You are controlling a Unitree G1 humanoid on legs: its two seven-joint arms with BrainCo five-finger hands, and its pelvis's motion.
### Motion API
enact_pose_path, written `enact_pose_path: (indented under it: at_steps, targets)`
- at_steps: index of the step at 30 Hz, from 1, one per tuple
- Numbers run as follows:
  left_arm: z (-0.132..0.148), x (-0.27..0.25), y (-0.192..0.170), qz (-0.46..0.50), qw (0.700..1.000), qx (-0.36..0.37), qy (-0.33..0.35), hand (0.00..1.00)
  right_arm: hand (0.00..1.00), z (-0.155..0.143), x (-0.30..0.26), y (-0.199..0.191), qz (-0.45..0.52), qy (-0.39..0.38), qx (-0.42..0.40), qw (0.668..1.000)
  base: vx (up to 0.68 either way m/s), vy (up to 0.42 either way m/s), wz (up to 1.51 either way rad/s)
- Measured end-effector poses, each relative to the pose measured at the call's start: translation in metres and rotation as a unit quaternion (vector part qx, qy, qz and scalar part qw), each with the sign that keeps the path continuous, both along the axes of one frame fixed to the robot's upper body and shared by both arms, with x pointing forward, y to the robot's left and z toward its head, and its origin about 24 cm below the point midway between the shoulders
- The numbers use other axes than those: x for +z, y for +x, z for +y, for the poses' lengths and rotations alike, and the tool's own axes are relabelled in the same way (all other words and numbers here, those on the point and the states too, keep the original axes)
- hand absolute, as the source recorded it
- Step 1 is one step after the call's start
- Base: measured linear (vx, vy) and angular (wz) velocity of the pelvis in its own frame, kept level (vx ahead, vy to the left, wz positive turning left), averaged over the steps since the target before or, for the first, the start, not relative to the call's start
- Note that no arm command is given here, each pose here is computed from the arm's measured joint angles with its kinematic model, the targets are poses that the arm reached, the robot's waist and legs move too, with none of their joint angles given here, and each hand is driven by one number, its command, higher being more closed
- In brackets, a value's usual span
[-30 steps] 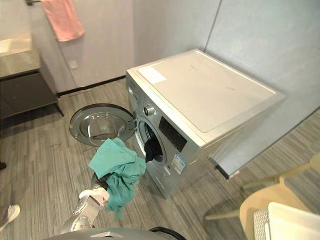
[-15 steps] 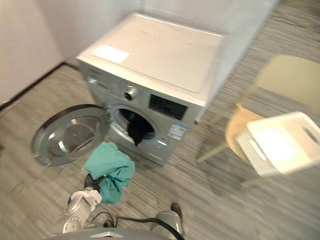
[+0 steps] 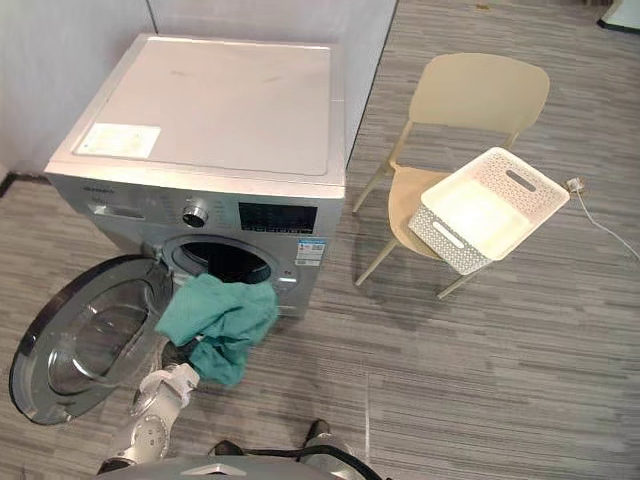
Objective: Pick up the laundry basket with both hands and put the clothes into the washing machine.
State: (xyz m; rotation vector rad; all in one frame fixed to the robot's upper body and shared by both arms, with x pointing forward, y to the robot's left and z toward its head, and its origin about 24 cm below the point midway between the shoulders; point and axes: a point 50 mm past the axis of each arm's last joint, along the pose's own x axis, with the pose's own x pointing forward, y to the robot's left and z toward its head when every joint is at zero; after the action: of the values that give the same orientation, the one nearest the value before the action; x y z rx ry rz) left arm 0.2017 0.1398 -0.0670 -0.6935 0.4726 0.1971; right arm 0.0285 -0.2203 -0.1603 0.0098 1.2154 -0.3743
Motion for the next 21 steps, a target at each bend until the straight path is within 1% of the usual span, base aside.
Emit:
enact_pose_path:
  at_steps: [3, 7, 8, 9, 10, 12, 14, 15, 19, 21]
  targets:
    - [-0.001, 0.005, 0.007, -0.005, 1.000, 0.023, -0.003, 1.00, 0.00, -0.001, 0.005, 0.013, -0.014, -0.025, 0.044, 0.999, -0.09, 0.001, -0.25]
    - [-0.001, 0.030, 0.039, -0.057, 0.997, 0.043, 0.003, 1.00, 0.00, 0.004, 0.012, 0.040, -0.052, -0.040, 0.082, 0.994, -0.06, 0.063, -0.61]
    - [-0.004, 0.039, 0.048, -0.075, 0.995, 0.061, -0.007, 1.00, 0.00, 0.003, 0.019, 0.053, -0.079, -0.052, 0.098, 0.991, -0.01, 0.124, -0.50]
    - [-0.001, 0.050, 0.059, -0.094, 0.993, 0.075, -0.005, 1.00, 0.00, 0.010, 0.024, 0.064, -0.101, -0.052, 0.104, 0.988, 0.00, 0.141, -0.35]
    - [-0.001, 0.058, 0.067, -0.109, 0.991, 0.079, -0.007, 1.00, 0.00, 0.012, 0.026, 0.070, -0.113, -0.053, 0.104, 0.987, -0.04, 0.066, -0.11]
    - [-0.002, 0.092, 0.096, -0.164, 0.982, 0.096, -0.014, 1.00, 0.00, 0.014, 0.042, 0.091, -0.166, -0.067, 0.110, 0.978, -0.10, 0.042, -0.11]
    - [-0.002, 0.113, 0.111, -0.196, 0.974, 0.113, -0.020, 1.00, 0.00, 0.014, 0.049, 0.096, -0.187, -0.068, 0.105, 0.974, -0.08, 0.008, -0.24]
    - [-0.004, 0.129, 0.121, -0.216, 0.968, 0.123, -0.036, 1.00, 0.00, 0.012, 0.056, 0.101, -0.205, -0.070, 0.112, 0.970, -0.06, -0.003, -0.30]
    - [-0.023, 0.179, 0.144, -0.275, 0.948, 0.131, -0.088, 1.00, 0.00, 0.007, 0.074, 0.099, -0.249, -0.049, 0.087, 0.963, -0.07, 0.011, -0.06]
    - [-0.029, 0.206, 0.153, -0.306, 0.936, 0.131, -0.111, 1.00, 0.00, 0.007, 0.077, 0.096, -0.263, -0.024, 0.059, 0.963, -0.07, 0.039, -0.01]
